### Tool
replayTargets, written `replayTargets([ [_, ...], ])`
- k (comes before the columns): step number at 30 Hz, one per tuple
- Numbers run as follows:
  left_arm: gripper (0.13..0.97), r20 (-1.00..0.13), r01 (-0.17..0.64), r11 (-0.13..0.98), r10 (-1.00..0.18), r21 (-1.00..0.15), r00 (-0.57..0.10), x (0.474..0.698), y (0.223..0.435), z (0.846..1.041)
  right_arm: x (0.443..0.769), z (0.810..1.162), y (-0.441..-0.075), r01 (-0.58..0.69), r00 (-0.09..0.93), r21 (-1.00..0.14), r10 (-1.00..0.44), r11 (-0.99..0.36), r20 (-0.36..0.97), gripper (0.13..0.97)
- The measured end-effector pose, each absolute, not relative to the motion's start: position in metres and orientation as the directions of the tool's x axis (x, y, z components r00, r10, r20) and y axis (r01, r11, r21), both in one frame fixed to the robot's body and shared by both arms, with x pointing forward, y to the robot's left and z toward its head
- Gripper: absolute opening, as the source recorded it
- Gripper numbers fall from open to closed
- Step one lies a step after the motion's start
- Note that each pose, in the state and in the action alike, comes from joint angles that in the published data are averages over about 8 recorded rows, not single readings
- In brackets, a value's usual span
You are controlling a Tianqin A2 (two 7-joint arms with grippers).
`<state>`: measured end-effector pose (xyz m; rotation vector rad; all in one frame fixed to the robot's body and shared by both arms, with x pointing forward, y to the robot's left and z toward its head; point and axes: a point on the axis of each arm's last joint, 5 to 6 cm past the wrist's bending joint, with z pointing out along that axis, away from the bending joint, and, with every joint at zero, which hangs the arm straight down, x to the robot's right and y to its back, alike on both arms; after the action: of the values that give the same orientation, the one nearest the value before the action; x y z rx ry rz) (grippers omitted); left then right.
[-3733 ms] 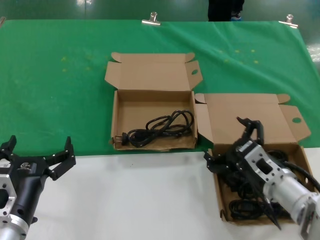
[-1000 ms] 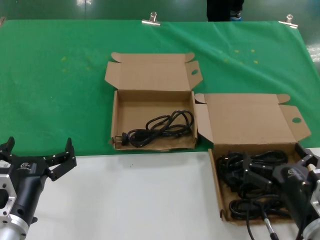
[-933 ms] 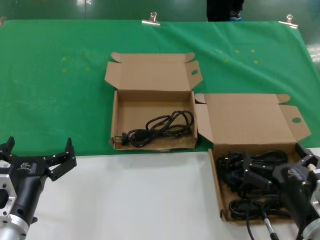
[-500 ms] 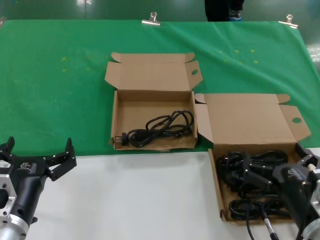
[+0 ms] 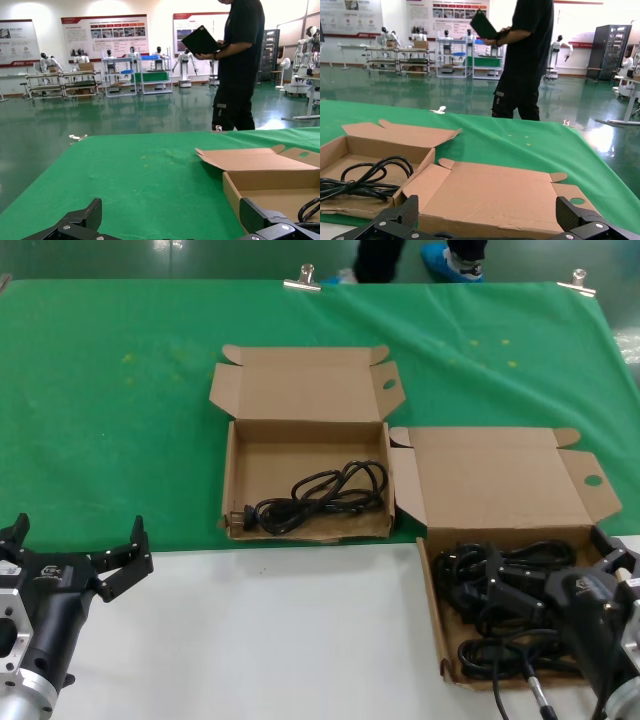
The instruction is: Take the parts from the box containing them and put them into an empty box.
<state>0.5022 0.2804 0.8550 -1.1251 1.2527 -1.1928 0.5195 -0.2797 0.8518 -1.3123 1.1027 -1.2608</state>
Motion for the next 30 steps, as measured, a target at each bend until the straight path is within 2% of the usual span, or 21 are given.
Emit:
replayTargets([
  [30,0.966,-0.071,0.022,0.070,-0.997,-0.997,-0.035,0.5022,0.2804,0.8550,0.5195,0.8518,-0.2797,0.014,0.053,-0.993,-0.992,-0.118,0.119,0.966],
])
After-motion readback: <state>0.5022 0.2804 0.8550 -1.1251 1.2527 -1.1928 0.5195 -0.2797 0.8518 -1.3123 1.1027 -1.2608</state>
